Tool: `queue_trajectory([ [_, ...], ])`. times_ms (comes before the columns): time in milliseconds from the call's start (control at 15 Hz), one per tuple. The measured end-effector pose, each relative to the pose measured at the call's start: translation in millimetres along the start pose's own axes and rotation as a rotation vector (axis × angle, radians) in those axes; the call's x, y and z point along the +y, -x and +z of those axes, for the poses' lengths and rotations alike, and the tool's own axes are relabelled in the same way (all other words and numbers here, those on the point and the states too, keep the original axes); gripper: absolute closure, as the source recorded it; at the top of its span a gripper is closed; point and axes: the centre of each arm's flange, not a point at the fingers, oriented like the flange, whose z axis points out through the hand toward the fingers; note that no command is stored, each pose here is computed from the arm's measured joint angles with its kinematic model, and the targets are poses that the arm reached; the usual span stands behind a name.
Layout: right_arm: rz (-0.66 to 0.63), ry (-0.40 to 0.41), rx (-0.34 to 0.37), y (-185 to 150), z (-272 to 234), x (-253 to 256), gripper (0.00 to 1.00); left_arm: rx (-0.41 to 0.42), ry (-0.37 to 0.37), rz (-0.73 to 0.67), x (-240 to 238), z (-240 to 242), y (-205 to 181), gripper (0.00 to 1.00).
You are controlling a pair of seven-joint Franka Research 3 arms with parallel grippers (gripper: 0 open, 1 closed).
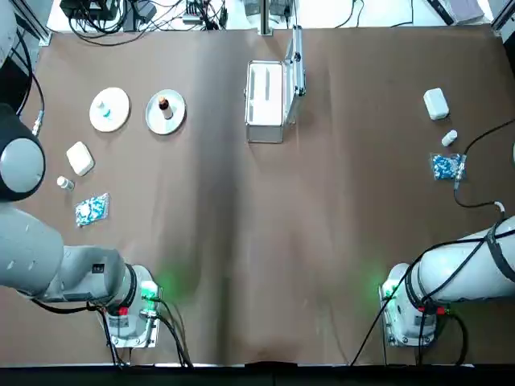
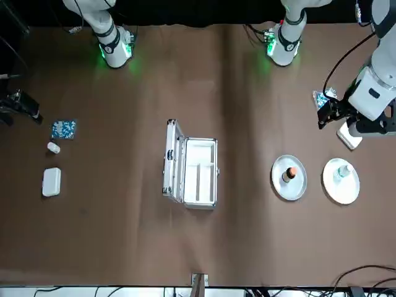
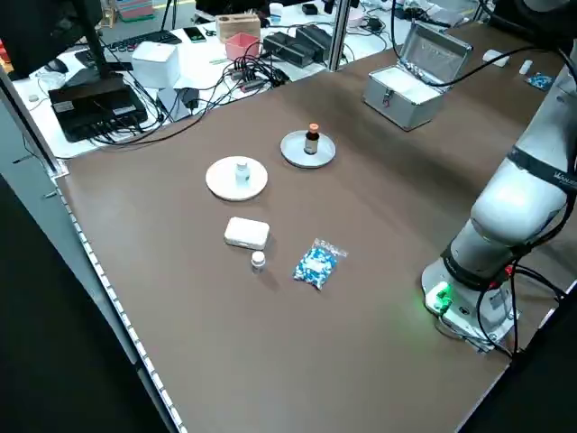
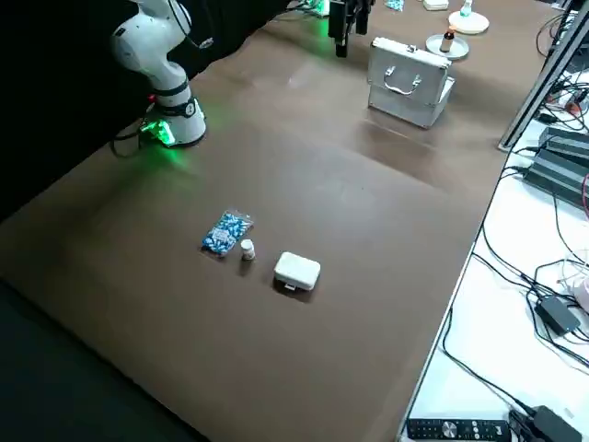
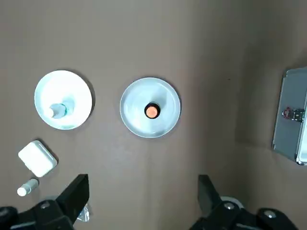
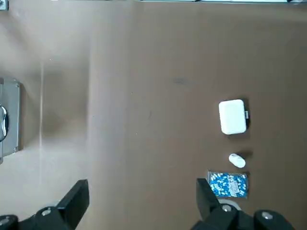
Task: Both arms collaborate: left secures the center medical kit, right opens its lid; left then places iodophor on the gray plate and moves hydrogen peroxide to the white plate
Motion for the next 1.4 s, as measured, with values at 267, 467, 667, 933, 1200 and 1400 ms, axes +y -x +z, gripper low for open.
queue_trajectory([
  [267,0.000,0.000,-0.002,0.2,0.2,0.0,0.01,0.000,0.000,0.001,-0.1,0.0,0.0,0.00],
  [467,-0.004,0.000,-0.004,0.3,0.6,-2.1,0.01,0.001,0.000,0.005,0.5,-0.2,0.0,0.00],
  [667,-0.005,0.001,-0.005,0.3,0.7,-2.3,0.01,0.003,0.002,0.007,1.5,-1.1,0.1,0.00],
  [933,-0.007,0.000,-0.003,0.0,0.9,-3.5,0.01,0.004,0.005,0.006,1.9,-1.9,0.1,0.00],
  [1200,-0.007,0.001,0.001,-0.6,0.9,-3.9,0.01,-0.001,0.030,0.001,3.0,-2.1,0.3,0.00],
  [1400,-0.006,0.001,0.001,-0.5,1.3,-3.3,0.01,-0.003,0.041,-0.012,-2.2,-1.8,-0.6,0.00],
])
